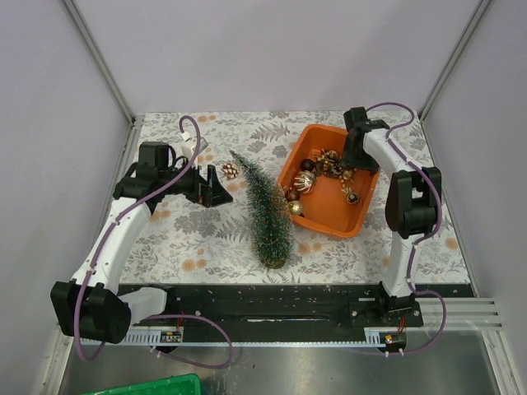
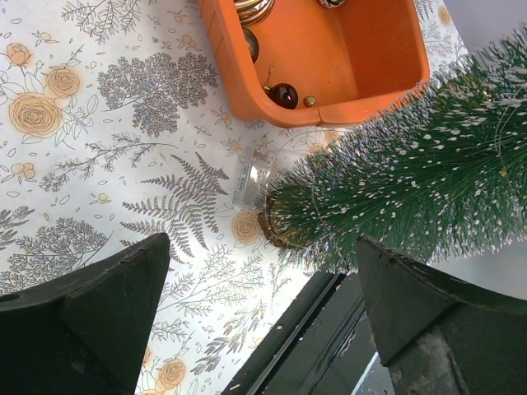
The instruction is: Decorate the small christmas tree
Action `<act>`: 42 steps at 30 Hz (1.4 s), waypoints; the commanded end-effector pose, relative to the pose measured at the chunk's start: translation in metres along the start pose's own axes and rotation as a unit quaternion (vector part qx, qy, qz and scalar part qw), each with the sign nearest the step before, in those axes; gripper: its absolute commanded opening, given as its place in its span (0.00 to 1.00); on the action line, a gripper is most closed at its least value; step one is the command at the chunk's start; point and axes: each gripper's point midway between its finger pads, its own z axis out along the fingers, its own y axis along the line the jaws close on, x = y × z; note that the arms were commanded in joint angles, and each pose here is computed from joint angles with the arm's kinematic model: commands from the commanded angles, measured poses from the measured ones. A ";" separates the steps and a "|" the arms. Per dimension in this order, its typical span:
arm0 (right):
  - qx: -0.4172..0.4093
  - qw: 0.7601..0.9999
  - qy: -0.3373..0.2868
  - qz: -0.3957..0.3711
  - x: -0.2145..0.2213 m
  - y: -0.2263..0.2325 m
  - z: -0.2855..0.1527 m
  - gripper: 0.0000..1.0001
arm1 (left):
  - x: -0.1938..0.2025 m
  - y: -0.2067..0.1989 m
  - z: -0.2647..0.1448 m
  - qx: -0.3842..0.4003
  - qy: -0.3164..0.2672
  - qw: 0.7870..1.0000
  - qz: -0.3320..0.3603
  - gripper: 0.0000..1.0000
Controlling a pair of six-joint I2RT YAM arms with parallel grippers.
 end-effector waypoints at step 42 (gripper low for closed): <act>0.058 0.996 -0.046 -0.057 -0.024 -0.039 0.006 1.00 | -0.008 0.003 -0.006 -0.012 -0.002 0.999 0.035 0.99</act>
